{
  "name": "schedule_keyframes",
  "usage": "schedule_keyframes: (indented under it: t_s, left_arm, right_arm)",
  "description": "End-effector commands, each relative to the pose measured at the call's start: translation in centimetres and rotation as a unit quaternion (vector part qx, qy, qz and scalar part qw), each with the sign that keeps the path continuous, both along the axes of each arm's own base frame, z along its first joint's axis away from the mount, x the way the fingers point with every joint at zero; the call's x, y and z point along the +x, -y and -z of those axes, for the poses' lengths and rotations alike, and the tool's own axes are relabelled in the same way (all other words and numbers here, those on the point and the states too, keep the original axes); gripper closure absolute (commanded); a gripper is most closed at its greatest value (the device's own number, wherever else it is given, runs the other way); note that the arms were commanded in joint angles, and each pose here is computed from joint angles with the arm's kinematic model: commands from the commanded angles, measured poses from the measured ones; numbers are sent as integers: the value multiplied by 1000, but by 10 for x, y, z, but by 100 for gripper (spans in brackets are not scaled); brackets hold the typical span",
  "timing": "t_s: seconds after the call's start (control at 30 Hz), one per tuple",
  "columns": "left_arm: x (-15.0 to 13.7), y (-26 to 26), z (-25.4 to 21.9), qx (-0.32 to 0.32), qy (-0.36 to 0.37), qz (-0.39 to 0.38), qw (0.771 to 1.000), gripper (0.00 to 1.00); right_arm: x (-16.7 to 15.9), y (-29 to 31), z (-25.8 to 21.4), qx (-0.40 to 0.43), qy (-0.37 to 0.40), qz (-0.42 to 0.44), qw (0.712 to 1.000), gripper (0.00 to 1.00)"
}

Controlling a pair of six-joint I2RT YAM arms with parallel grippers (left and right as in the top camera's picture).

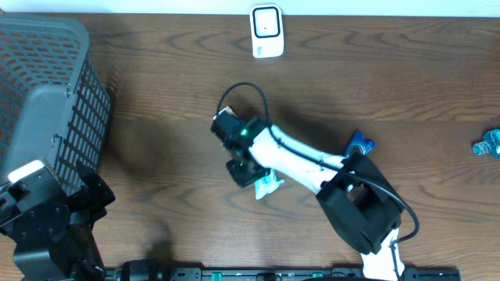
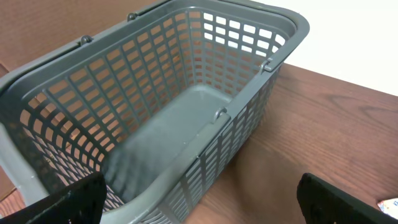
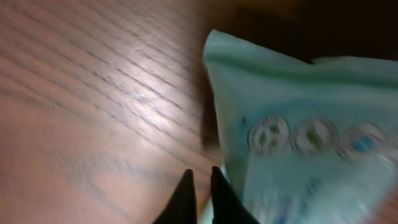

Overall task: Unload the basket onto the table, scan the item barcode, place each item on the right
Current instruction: 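Grasp the mint-green wipes pack with the right gripper and lift it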

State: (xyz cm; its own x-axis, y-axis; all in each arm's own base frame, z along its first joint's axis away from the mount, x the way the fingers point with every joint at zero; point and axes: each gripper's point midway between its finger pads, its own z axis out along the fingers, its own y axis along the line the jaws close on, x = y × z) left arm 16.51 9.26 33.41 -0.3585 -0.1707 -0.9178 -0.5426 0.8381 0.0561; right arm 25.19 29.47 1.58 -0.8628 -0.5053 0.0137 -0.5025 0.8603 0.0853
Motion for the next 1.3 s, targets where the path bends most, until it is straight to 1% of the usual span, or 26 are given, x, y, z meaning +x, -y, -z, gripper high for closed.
schedule_keyframes:
  t_s: [0.0, 0.03, 0.07, 0.17, 0.23, 0.27, 0.3, 0.37, 0.4, 0.47, 0.6, 0.67, 0.7, 0.73, 0.77, 0.87, 0.9, 0.93, 0.97, 1.0, 1.07, 1.13, 1.17, 1.2, 1.27]
  left_arm:
    - [-1, -1, 2, -1, -1, -5, 1000, 2]
    - [-1, -1, 2, -1, -1, -5, 1000, 2]
    - [-1, -1, 2, -1, -1, -5, 1000, 2]
    - [-1, -1, 2, -1, -1, -5, 1000, 2]
    - [-1, -1, 2, -1, -1, -5, 1000, 2]
    - [-1, -1, 2, -1, -1, -5, 1000, 2]
    - [-1, -1, 2, -1, -1, -5, 1000, 2]
    - [-1, -1, 2, -1, -1, -5, 1000, 2]
    - [-1, -1, 2, -1, -1, -5, 1000, 2]
    - [-1, -1, 2, -1, -1, -5, 1000, 2]
    - [-1, -1, 2, -1, -1, -5, 1000, 2]
    - [-1, -1, 2, -1, -1, -5, 1000, 2]
    - [-1, -1, 2, -1, -1, -5, 1000, 2]
    - [-1, -1, 2, -1, -1, -5, 1000, 2]
    - [-1, -1, 2, -1, -1, -5, 1000, 2]
    - [-1, -1, 2, -1, -1, -5, 1000, 2]
    - [-1, -1, 2, -1, -1, -5, 1000, 2]
    - [-1, -1, 2, -1, -1, -5, 1000, 2]
    - [-1, -1, 2, -1, -1, -5, 1000, 3]
    - [-1, -1, 2, -1, -1, -5, 1000, 2]
    - [-1, -1, 2, -1, -1, -5, 1000, 2]
    - [-1, -1, 2, -1, -1, -5, 1000, 2]
    - [-1, -1, 2, -1, -1, -5, 1000, 2]
    - [-1, -1, 2, -1, -1, -5, 1000, 2]
    - [-1, -1, 2, -1, -1, -5, 1000, 2]
  right_arm:
    - [12, -7, -33, 1, 14, -38, 999, 56]
    - [12, -7, -40, -1, 12, -38, 999, 21]
    - [11, -7, -50, -4, 9, -36, 999, 1]
    - [12, -1, -70, -21, 7, -25, 999, 1]
    - [17, 9, -69, -46, 20, 25, 998, 1]
    - [22, 21, -58, -77, 37, 73, 994, 1]
    - [24, 26, -53, -91, 47, 91, 991, 1]
    - [20, 33, -37, -110, 55, 109, 986, 14]
    - [18, 33, -30, -112, 61, 104, 986, 17]
    - [17, 35, -23, -127, 82, 92, 984, 18]
    - [16, 45, -10, -170, 132, 65, 974, 14]
    - [13, 47, -2, -175, 135, 50, 974, 15]
    - [11, 49, 2, -177, 134, 45, 974, 18]
    - [11, 53, 6, -183, 139, 44, 972, 25]
    - [12, 57, 6, -193, 147, 44, 969, 37]
    - [22, 72, 3, -225, 185, 56, 955, 57]
    - [26, 76, 0, -237, 203, 60, 948, 67]
    - [36, 84, -7, -257, 239, 67, 934, 88]
    - [40, 86, -11, -264, 254, 69, 928, 96]
    - [44, 88, -14, -271, 267, 70, 922, 99]
    - [49, 91, -19, -282, 285, 66, 914, 99]
    - [48, 91, -21, -285, 283, 62, 913, 99]
    - [45, 89, -20, -280, 268, 57, 920, 99]
    - [38, 83, -17, -267, 236, 42, 933, 99]
    - [20, 61, -11, -213, 143, -12, 966, 99]
